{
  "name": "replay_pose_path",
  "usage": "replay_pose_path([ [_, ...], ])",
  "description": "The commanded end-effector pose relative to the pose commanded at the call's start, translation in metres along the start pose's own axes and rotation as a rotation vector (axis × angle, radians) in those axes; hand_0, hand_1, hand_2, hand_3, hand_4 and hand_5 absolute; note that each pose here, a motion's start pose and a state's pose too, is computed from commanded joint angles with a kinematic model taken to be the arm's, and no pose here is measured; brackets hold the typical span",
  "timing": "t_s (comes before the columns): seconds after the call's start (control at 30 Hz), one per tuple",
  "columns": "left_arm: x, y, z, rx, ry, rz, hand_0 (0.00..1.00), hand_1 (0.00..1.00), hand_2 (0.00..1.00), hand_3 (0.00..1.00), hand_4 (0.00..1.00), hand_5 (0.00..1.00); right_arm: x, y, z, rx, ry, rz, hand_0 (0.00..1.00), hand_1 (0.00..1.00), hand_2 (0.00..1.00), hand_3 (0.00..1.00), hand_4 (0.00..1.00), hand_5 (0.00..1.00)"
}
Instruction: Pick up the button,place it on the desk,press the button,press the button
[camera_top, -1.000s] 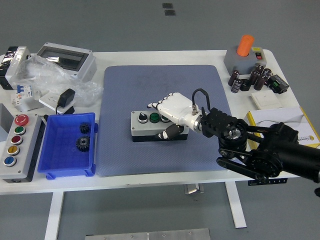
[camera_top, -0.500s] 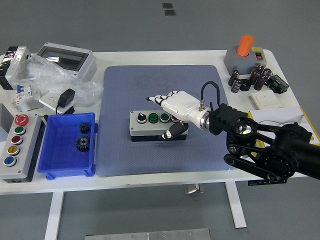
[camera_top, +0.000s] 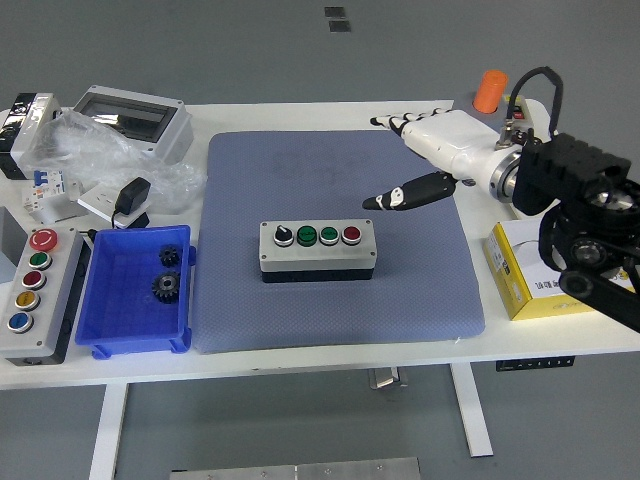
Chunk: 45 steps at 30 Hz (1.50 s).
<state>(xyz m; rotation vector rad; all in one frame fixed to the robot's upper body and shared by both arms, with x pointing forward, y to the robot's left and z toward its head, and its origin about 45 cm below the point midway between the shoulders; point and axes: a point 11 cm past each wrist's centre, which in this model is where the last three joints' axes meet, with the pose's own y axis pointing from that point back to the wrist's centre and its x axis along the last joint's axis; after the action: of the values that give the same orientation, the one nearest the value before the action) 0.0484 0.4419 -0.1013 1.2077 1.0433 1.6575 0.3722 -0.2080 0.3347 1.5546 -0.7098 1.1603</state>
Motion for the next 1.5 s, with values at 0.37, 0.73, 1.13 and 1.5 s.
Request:
replay_pose_path([
  [0.37,0.001,0.0,0.0,0.011,0.0,0.001,0.635,0.589,0.564,0.55,0.341,0.002,-0.037,0.0,-0.028,0.093,-0.025,-0.307,0.542,0.491,0.399,0.998,0.395,0.205],
  [0.73,0.0,0.0,0.003,0.009,0.001,-0.005,0.638,0.592,0.564,0.55,0.32,0.002,-0.047,-0.007,-0.06,0.158,-0.01,-0.3,0.43,0.452,0.321,0.998,0.253,0.115],
  [1.13,-0.001,0.0,0.007,-0.005,0.007,-0.02,0.638,0.594,0.563,0.549,0.313,0.002,-0.074,-0.027,-0.055,0.111,-0.013,-0.352,0.436,0.435,0.312,0.998,0.215,0.073],
  [1.5,-0.001,0.0,0.006,-0.012,0.013,-0.023,0.639,0.593,0.563,0.549,0.31,0.002,-0.09,-0.037,-0.037,0.048,-0.022,-0.39,0.439,0.438,0.302,0.998,0.196,0.047],
])
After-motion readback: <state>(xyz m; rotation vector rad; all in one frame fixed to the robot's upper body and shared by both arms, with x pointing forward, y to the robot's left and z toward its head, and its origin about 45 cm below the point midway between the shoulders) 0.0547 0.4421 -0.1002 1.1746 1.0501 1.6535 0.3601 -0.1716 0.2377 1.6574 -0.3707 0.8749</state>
